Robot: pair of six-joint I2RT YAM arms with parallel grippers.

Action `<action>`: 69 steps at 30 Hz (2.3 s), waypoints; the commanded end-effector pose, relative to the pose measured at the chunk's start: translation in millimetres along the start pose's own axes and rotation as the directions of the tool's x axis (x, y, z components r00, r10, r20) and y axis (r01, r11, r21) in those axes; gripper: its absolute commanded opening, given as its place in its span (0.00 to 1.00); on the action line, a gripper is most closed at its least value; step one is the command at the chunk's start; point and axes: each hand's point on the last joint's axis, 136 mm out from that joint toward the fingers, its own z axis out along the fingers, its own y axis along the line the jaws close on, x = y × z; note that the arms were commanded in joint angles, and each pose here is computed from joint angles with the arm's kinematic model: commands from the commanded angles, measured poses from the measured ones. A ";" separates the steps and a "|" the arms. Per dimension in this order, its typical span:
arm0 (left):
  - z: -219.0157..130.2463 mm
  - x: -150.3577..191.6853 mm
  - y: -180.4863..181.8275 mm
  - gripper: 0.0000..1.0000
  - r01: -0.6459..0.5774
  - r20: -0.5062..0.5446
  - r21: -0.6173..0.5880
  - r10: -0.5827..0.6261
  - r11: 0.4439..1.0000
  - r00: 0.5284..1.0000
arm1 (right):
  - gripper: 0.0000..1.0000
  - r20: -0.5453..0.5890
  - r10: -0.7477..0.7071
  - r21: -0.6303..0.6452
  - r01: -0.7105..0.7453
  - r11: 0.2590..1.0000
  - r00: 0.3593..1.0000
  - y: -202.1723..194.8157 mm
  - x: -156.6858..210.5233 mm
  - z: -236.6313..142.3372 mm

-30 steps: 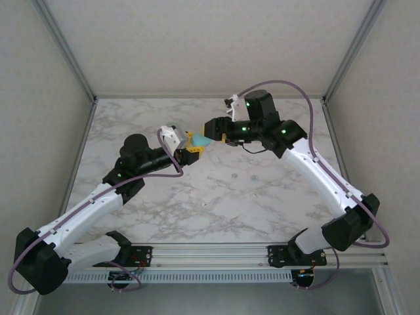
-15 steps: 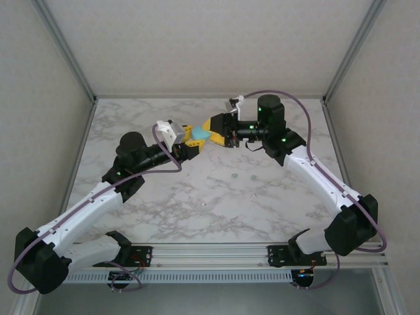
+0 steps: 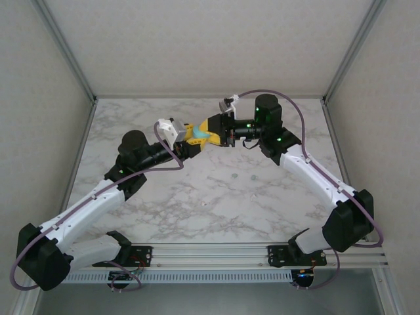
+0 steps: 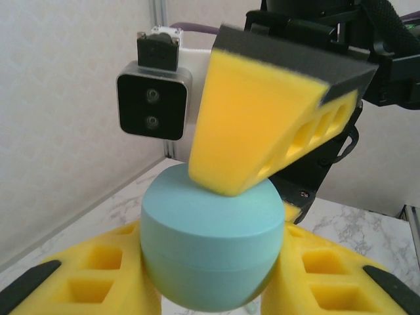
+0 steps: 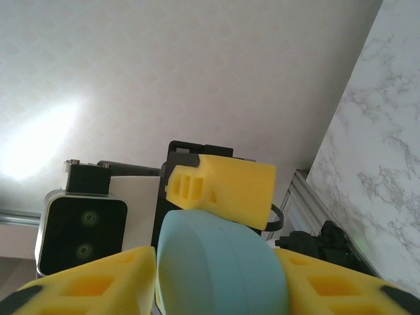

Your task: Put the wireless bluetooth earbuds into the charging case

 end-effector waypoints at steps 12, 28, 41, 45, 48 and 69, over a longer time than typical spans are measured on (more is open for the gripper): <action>-1.5 -3.4 5.7 0.53 -0.019 -0.023 -0.042 0.018 0.999 1.000 | 0.16 0.105 -0.050 0.084 0.041 0.996 0.993 -22.4 -5.6 -4.2; -51.1 32.8 37.0 1.00 0.026 -0.138 -0.347 -0.078 0.937 0.987 | 0.16 0.537 -0.136 0.595 -0.260 0.761 0.833 -219.1 -43.4 -150.0; -71.1 32.2 71.5 1.00 0.238 -0.034 -0.566 -0.311 0.789 0.950 | 0.16 0.535 0.017 0.569 -0.375 0.732 0.844 -336.2 -51.3 -195.6; -83.4 32.4 86.4 1.00 0.245 -0.034 -0.662 -0.355 0.709 0.934 | 0.17 0.533 0.006 0.588 -0.376 0.716 0.846 -346.5 -64.6 -201.6; -83.0 37.6 83.9 1.00 0.208 -0.106 -0.660 -0.363 0.722 0.926 | 0.18 0.517 -0.006 0.600 -0.358 0.715 0.856 -351.3 -74.1 -200.9; -82.4 33.3 78.5 1.00 0.183 -0.127 -0.632 -0.333 0.753 0.934 | 0.45 0.417 0.085 0.691 -0.376 0.617 0.905 -380.8 -60.1 -204.2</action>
